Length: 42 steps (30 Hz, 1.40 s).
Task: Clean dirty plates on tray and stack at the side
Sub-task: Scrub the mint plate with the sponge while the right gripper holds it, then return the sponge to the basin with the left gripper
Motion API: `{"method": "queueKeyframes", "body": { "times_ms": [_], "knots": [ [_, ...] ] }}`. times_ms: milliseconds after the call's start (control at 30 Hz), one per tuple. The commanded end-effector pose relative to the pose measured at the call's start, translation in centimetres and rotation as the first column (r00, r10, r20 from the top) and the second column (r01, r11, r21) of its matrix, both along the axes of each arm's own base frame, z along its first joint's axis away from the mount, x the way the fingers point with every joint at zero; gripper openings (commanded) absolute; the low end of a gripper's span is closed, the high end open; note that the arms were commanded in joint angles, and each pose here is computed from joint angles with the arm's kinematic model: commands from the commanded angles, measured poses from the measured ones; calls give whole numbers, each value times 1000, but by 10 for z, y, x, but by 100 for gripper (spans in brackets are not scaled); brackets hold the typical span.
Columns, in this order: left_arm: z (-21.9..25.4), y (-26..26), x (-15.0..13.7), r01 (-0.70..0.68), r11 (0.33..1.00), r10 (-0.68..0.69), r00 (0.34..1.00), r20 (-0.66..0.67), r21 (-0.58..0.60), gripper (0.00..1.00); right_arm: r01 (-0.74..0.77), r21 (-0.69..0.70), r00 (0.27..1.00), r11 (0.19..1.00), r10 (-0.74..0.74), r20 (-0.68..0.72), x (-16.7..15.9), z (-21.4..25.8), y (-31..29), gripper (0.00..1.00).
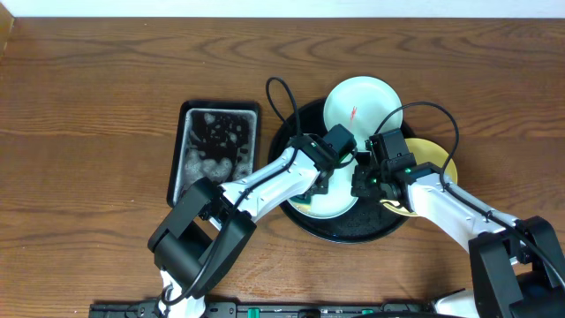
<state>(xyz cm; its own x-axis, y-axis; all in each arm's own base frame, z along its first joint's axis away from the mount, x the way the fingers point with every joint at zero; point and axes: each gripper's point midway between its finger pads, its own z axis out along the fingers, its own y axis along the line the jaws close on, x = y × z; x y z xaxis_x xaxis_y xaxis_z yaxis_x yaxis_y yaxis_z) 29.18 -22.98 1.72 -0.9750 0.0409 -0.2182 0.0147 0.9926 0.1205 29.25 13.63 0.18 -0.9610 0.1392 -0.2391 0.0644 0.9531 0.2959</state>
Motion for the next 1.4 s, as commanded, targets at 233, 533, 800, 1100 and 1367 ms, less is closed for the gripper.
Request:
{"method": "queueKeyframes", "body": {
  "times_ms": [233,533,800,1100,1367],
  "knots": [
    [58,8,23,24,1000,-22,988,150,-11,7,-10,-69,999,998,7,-41,-12,-14,-11,1],
    [166,37,13,71,981,-16,956,293,-179,7,-36,-76,997,996,41,73,-6,25,-14,1],
    [184,147,19,-142,979,177,944,277,-144,8,0,-117,967,993,30,253,1,80,-29,1],
    [112,180,18,-213,967,225,971,76,-141,8,82,-299,895,951,61,442,-4,141,-57,1],
    [105,169,19,-170,961,181,983,30,-220,40,107,-547,817,831,240,524,-3,186,-62,1]
  ]
}}
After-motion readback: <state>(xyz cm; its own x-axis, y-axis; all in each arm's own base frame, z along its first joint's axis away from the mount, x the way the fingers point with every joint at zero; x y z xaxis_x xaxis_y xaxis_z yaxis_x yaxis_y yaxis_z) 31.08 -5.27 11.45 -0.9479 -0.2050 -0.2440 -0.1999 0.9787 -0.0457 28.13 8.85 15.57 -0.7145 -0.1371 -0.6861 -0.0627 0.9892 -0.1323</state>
